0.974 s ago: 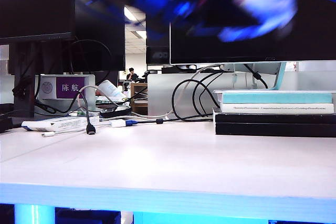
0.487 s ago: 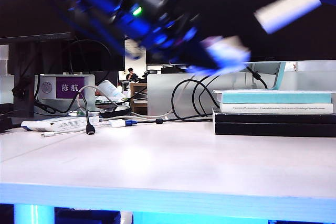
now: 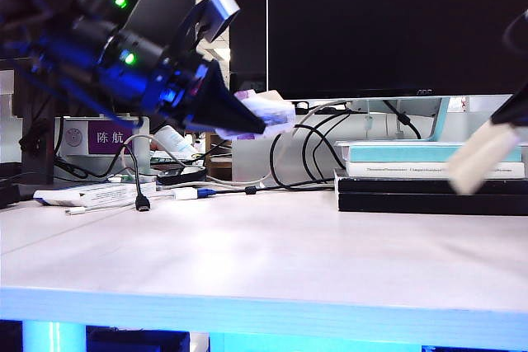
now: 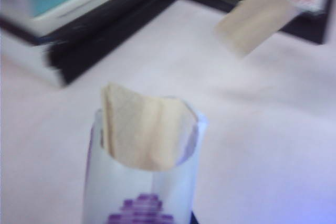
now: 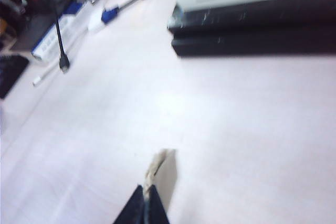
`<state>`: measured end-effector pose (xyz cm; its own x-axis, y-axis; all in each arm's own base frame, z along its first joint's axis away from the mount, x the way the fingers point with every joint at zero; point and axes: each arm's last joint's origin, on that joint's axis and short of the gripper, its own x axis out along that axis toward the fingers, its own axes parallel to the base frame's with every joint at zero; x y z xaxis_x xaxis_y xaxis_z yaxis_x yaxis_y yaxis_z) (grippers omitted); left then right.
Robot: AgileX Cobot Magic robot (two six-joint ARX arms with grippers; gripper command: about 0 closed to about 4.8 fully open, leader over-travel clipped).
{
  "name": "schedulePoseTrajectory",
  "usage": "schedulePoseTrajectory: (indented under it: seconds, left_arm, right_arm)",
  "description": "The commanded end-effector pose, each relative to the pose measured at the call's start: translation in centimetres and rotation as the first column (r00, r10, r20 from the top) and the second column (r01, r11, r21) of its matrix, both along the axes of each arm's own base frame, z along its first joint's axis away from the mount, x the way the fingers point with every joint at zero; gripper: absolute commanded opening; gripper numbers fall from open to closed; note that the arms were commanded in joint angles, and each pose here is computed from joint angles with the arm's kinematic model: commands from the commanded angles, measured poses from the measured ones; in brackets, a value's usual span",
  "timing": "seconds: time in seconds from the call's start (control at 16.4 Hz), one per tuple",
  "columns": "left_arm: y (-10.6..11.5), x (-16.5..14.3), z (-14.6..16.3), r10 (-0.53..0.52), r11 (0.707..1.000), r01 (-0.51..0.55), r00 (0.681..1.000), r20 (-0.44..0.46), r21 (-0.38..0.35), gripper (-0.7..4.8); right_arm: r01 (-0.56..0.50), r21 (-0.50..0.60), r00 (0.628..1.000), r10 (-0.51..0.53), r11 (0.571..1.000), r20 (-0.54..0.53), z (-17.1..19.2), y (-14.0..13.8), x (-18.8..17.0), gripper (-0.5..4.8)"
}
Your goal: Pick up a packet of tissues from the table with the left hand, then take a tissue from it with the right hand.
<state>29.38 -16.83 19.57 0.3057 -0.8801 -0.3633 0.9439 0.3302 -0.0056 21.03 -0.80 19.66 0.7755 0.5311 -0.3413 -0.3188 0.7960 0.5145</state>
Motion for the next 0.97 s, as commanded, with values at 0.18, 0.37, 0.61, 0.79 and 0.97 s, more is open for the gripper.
schedulePoseTrajectory:
  seconds: [0.18,0.37,0.61,0.79,0.97]
  left_arm:
    - [0.9,-1.4,-2.3,0.072,0.997,-0.071,0.997,0.031,-0.035,0.83]
    - [1.1,-1.1,-2.6,0.184,0.983,-0.184,0.982,0.037,-0.008,0.84]
    - [1.3,-0.8,-3.0,0.292,0.956,-0.292,0.957,0.0,0.012,3.43]
    - [1.3,-0.8,-3.0,0.323,0.946,-0.323,0.945,-0.042,0.001,4.79]
    - [1.3,-0.8,-2.9,0.331,0.943,-0.333,0.94,-0.083,-0.016,4.79]
  right_arm:
    - [0.008,0.003,0.993,-0.007,1.0,-0.115,-3.0,0.0,1.8,-0.05]
    - [0.03,-0.005,0.979,-0.031,1.0,-0.2,-4.9,-0.1,2.3,0.0]
    - [0.063,-0.036,0.979,-0.068,0.997,-0.191,-5.0,-0.3,2.5,3.12]
    - [0.058,0.006,0.988,-0.057,0.998,-0.147,-4.4,-0.2,2.8,3.43]
    - [0.076,0.037,0.997,-0.075,0.996,-0.038,-2.5,-0.2,2.8,3.42]
